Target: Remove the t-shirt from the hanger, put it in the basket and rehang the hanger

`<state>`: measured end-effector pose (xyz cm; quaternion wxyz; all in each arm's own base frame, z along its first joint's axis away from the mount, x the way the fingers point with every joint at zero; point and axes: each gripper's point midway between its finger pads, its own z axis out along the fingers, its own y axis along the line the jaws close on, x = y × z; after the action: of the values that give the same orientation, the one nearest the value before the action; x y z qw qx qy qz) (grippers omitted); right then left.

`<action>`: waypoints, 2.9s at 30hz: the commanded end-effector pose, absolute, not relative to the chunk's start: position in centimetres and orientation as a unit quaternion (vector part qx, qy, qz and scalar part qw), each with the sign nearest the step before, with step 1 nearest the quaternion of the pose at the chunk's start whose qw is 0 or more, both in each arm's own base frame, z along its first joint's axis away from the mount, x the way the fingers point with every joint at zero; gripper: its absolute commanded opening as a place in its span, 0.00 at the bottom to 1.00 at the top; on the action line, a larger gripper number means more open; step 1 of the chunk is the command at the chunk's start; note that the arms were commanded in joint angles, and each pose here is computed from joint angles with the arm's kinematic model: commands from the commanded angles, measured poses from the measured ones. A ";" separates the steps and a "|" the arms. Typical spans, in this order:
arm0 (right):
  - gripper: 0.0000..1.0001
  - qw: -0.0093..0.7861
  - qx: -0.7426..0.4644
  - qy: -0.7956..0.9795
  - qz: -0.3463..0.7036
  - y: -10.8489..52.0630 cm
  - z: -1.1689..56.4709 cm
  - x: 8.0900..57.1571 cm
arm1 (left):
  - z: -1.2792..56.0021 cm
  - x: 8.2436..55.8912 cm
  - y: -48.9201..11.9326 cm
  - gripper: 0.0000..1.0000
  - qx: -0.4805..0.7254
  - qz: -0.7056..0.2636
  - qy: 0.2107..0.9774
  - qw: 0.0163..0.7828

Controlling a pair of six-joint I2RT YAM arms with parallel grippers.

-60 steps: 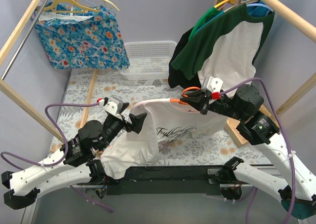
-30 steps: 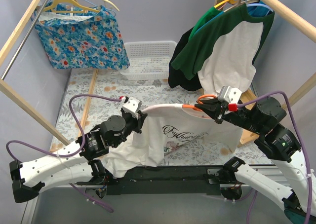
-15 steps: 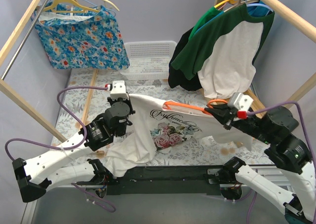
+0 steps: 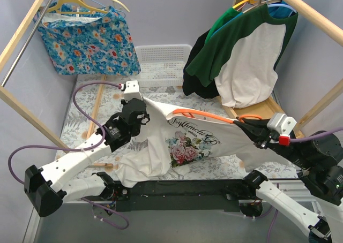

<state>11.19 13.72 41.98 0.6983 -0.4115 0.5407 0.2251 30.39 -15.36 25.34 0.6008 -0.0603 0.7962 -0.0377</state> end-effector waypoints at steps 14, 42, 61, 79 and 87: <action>0.01 0.700 -0.413 0.512 0.277 23.9 41.4 20.7 | 28.6 27.7 -13.3 0.77 0.008 -0.053 0.799 0.599; 0.01 0.729 -0.418 0.474 0.264 21.5 45.0 17.8 | 26.0 26.7 -18.5 0.80 0.137 -0.141 0.796 0.572; 0.01 0.732 -0.403 0.491 0.247 20.8 44.4 18.4 | 30.8 27.4 -14.9 0.82 0.083 -0.075 0.784 0.611; 0.01 0.605 -0.521 0.494 0.344 28.0 39.8 19.1 | 34.9 19.2 -24.5 0.86 0.393 -0.312 0.654 0.566; 0.01 0.592 -0.537 0.481 0.359 28.2 40.1 18.1 | 32.4 19.2 -25.3 0.81 0.420 -0.313 0.674 0.521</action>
<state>19.41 28.20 36.88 0.5692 -0.5254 0.5281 0.3479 20.16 -25.20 32.29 0.5330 0.3949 0.6846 -0.3022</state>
